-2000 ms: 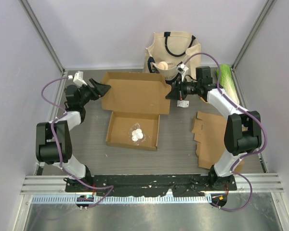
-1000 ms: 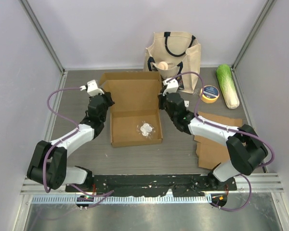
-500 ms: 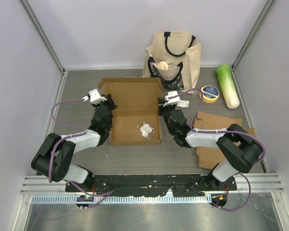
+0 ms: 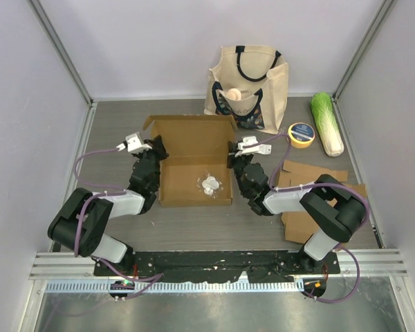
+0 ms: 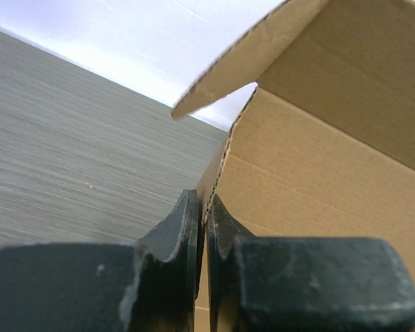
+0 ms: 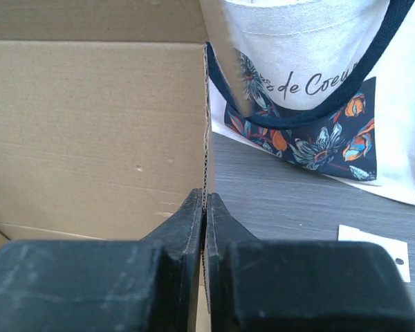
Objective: Fold the paper box
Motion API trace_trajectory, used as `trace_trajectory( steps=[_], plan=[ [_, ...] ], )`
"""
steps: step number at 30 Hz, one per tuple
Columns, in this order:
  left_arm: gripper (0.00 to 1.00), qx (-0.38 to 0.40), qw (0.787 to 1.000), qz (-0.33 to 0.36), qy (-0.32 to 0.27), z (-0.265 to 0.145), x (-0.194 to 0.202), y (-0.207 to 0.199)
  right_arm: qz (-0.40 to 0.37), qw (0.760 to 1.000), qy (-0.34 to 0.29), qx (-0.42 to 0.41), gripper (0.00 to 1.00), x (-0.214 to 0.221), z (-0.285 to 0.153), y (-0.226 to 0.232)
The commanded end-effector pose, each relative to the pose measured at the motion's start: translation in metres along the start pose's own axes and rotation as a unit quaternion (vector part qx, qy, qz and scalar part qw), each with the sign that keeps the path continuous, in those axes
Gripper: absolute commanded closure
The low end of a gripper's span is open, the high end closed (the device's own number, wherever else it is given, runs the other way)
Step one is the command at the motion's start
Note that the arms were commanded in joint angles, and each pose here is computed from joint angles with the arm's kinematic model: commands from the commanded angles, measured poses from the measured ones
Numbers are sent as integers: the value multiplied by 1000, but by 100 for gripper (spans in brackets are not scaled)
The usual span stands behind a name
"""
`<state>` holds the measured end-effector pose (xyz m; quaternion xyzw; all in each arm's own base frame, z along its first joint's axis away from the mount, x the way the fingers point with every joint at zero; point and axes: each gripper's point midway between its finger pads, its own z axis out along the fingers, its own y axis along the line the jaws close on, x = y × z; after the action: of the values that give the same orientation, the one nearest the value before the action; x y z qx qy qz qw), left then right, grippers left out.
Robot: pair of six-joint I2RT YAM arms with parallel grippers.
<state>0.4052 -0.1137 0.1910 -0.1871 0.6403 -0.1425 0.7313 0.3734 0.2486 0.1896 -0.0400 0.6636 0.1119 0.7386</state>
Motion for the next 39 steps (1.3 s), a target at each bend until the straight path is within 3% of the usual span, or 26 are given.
trace_trajectory(
  steps=[1,5,14,22,26,30,33,34,36,39],
  plan=[
    [88,40,998,-48,24,-19,8,-10,51,998,-26,-40,89,-10,-12,21],
    [84,45,997,-44,54,-27,13,-11,51,998,-10,-46,88,-5,-19,22],
    [92,57,993,-30,97,-47,17,-9,53,997,16,-51,85,7,-34,20],
    [82,67,990,-22,118,-62,26,-3,35,998,36,-47,82,25,-52,20],
    [90,71,989,-24,130,-68,34,0,31,998,41,-41,79,30,-60,19],
    [91,71,987,-27,138,-74,39,3,28,998,48,-43,75,31,-69,22],
    [93,69,988,-28,137,-79,40,7,43,997,56,-33,65,29,-79,20],
    [94,68,988,-26,136,-79,40,8,45,996,71,-29,56,25,-85,17],
    [95,69,988,-24,137,-81,41,10,79,992,93,-13,49,18,-90,14],
    [98,68,988,-21,137,-84,42,13,83,984,157,-22,36,21,-117,3]
  ],
)
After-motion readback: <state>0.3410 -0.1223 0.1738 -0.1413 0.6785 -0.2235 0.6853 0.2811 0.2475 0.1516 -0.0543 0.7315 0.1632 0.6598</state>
